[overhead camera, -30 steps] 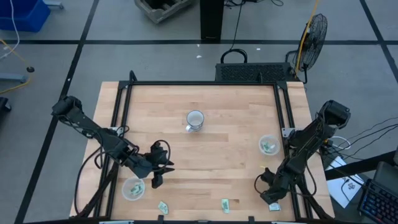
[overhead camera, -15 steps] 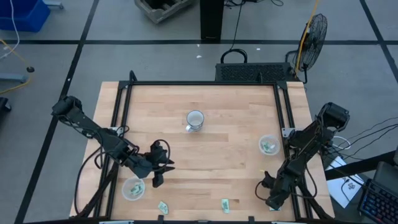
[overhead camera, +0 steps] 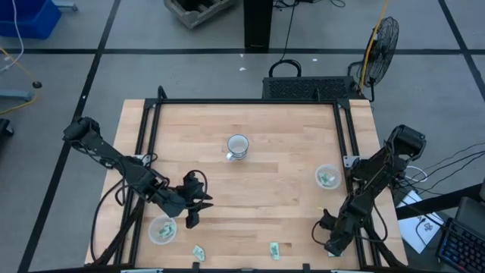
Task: Pick and place Stevia / Truvia into bins
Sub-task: Put the dark green truvia packet into the right transparent container
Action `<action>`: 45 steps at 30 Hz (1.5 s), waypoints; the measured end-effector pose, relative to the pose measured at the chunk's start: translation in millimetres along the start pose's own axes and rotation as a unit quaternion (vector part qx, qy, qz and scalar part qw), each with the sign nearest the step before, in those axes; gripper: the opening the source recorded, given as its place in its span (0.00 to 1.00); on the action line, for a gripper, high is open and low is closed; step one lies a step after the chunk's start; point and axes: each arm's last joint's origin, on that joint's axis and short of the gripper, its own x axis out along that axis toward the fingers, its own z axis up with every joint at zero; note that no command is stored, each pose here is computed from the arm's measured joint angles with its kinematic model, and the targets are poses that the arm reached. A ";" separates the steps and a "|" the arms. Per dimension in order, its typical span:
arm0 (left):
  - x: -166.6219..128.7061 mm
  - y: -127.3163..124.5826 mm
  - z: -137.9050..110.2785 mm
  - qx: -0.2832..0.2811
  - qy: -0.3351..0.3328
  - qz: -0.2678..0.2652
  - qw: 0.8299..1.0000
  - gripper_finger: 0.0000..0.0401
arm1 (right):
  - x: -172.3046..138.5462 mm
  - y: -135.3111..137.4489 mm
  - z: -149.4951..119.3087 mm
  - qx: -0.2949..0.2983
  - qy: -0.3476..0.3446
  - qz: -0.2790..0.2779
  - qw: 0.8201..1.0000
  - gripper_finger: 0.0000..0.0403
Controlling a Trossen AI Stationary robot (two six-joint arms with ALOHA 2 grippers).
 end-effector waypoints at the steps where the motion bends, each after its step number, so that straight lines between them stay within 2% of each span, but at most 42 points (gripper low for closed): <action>1: 0.0 0.0 0.0 0.000 0.000 0.000 1.000 0.28 | 0.1 0.1 0.0 0.000 -0.001 0.001 1.000 0.24; 8: 0.0 0.0 0.0 0.001 0.000 0.000 1.000 0.28 | -0.4 1.0 2.5 0.002 -0.012 0.006 1.000 0.03; 12: 0.0 0.0 0.0 0.001 0.000 0.000 1.000 0.28 | -3.7 4.6 4.8 -0.001 -0.041 0.031 0.999 0.02; 15: 0.0 0.0 0.0 0.001 0.000 0.000 1.000 0.28 | -10.3 12.9 6.2 -0.032 -0.089 0.083 0.992 0.01; 18: 0.0 0.1 0.0 0.001 -0.001 0.001 1.000 0.28 | -22.9 24.1 8.5 -0.078 -0.157 0.149 0.973 0.00; 21: 0.0 0.4 0.2 0.001 -0.006 0.007 1.000 0.28 | -39.0 29.6 14.1 -0.118 -0.242 0.181 0.946 0.00; 25: 0.0 0.5 0.3 0.012 -0.006 0.008 1.000 0.28 | -64.3 34.6 21.7 -0.205 -0.354 0.189 0.893 0.00; 27: 0.0 0.4 0.2 0.012 -0.006 0.008 1.000 0.28 | -78.2 35.7 25.2 -0.229 -0.400 0.189 0.867 0.00; 30: 0.0 0.5 0.3 0.011 -0.007 0.009 1.000 0.28 | -97.7 33.3 29.6 -0.249 -0.452 0.178 0.838 0.00; 32: 0.0 0.6 0.3 0.011 -0.007 0.009 1.000 0.28 | -108.6 27.3 32.0 -0.258 -0.473 0.154 0.828 0.00; 36: 0.0 0.5 0.3 0.010 -0.007 0.009 1.000 0.28 | -124.1 5.6 37.4 -0.250 -0.487 0.080 0.833 0.00; 39: 0.0 0.5 0.3 0.009 -0.008 0.009 1.000 0.28 | -135.7 -10.3 38.8 -0.235 -0.490 0.043 0.839 0.00; 42: 0.0 0.6 0.3 0.009 -0.008 0.009 1.000 0.28 | -146.9 -24.8 38.1 -0.239 -0.492 0.007 0.837 0.00; 45: 0.0 0.6 0.4 0.009 -0.008 0.009 1.000 0.28 | -161.1 -40.3 34.0 -0.240 -0.480 -0.064 0.841 0.00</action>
